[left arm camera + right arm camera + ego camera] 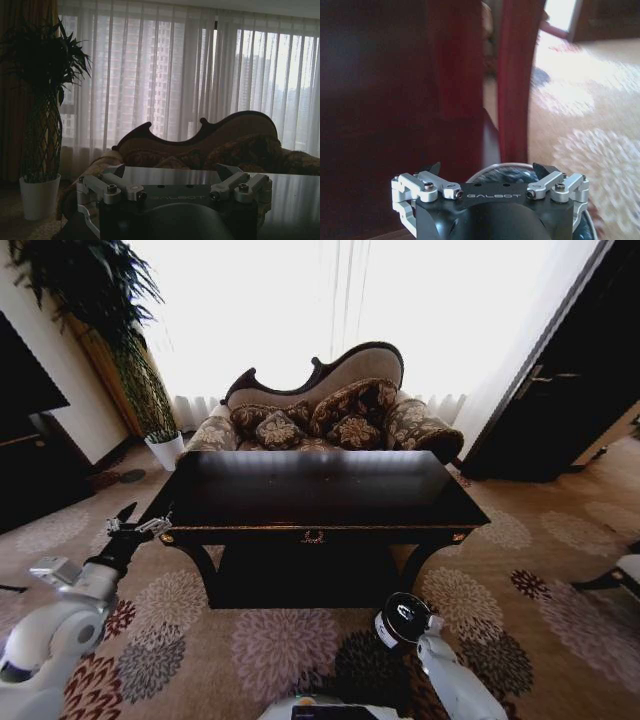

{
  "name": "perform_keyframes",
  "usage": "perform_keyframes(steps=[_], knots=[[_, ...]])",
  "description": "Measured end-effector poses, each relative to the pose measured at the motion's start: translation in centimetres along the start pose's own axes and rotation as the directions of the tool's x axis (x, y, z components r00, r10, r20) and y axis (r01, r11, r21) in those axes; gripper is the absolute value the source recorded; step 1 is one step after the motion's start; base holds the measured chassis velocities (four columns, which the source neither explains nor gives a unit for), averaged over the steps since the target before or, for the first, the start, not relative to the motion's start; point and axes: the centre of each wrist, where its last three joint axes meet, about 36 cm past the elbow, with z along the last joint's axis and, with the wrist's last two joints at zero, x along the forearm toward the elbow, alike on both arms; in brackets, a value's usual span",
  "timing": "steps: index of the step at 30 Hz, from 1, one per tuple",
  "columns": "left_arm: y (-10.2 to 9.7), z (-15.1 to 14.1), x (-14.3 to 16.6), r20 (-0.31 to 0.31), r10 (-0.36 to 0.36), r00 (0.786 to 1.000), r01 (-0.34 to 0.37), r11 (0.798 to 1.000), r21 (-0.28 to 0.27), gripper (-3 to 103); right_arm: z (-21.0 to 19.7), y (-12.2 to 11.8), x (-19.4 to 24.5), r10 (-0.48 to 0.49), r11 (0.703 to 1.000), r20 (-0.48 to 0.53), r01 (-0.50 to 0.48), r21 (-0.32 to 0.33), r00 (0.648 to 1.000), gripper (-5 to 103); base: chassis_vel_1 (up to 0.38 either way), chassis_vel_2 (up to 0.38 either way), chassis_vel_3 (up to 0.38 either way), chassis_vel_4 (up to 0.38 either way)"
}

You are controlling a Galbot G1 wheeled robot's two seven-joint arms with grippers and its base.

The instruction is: Move to the front of the table and place the trash on the table into the trash bin.

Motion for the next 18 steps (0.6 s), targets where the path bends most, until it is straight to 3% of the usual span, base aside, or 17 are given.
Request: perform_keyframes(steps=[5,7,15,18], knots=[[0.0,0.0,0.0,0.0,0.0,1.0,0.0,1.0,0.0,100,2.3,-0.4,5.3,-0.059,0.998,0.071,0.057,0.026,0.996,100,0.0,0.0,0.0,0.0],[0.0,0.0,0.0,0.0,0.0,1.0,0.0,1.0,0.0,100,2.3,-0.1,8.2,-0.076,0.997,0.126,0.076,0.005,0.989,100,0.0,0.0,0.0,0.0],[0.0,0.0,0.0,0.0,0.0,1.0,0.0,1.0,0.0,100,0.2,0.6,13.0,-0.075,0.994,0.24,0.09,-0.053,0.968,100,0.0,0.0,0.0,0.0],[0.0,0.0,0.0,0.0,0.0,1.0,0.0,1.0,0.0,100,-2.0,1.2,16.2,-0.054,0.99,0.307,0.09,-0.105,0.95,100,0.0,0.0,0.0,0.0]])
